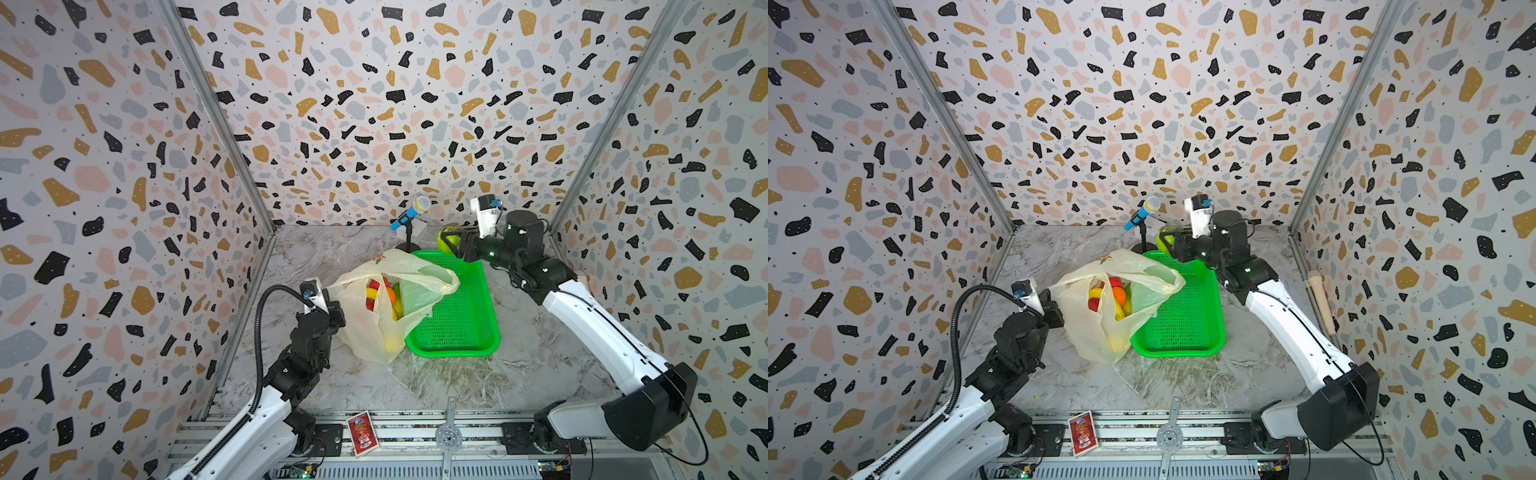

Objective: Place the fruits into the plastic bag
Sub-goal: 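Carry the small green fruit into the bag and open the right gripper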

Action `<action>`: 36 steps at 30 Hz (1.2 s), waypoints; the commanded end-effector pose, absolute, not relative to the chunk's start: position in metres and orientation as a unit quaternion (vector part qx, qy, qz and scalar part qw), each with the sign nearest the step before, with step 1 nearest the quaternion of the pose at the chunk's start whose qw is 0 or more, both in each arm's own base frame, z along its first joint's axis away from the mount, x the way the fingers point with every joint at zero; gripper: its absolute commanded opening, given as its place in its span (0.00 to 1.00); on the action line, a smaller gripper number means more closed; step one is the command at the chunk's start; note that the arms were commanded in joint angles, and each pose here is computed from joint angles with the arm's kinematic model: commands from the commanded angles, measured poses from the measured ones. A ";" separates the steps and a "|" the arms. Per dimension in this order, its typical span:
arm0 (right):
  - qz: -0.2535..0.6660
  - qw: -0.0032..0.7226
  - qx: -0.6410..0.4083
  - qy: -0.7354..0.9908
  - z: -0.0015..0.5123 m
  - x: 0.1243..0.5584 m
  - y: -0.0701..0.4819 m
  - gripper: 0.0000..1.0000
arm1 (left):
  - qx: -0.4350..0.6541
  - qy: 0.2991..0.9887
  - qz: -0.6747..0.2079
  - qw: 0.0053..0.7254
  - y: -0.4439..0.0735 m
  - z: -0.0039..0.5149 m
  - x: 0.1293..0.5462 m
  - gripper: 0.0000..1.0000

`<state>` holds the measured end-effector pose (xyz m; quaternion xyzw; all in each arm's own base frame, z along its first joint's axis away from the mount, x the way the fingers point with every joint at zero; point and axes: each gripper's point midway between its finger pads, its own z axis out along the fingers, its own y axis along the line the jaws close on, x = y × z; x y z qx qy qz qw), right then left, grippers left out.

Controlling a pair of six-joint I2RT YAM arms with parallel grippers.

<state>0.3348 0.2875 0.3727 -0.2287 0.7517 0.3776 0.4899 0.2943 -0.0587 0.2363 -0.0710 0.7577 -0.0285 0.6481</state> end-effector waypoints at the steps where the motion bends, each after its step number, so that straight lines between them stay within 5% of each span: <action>1: 0.392 0.437 -0.343 0.733 0.348 0.284 0.341 0.29 | -0.080 0.735 -0.057 0.671 -0.062 0.258 0.296 0.00; 7: 0.410 0.348 -0.366 0.760 0.291 0.262 0.387 0.29 | -0.080 0.737 -0.054 0.669 -0.061 0.258 0.295 0.00; 28: 0.265 0.292 -0.265 0.880 0.185 0.388 0.391 0.34 | -0.104 0.724 -0.023 0.681 -0.041 0.273 0.283 0.00; 30: 0.272 0.290 -0.266 0.878 0.186 0.389 0.396 0.40 | -0.105 0.723 -0.023 0.682 -0.041 0.275 0.282 0.00; 36: 0.301 0.296 -0.277 0.863 0.204 0.380 0.404 0.85 | -0.110 0.724 -0.021 0.681 -0.039 0.275 0.283 0.00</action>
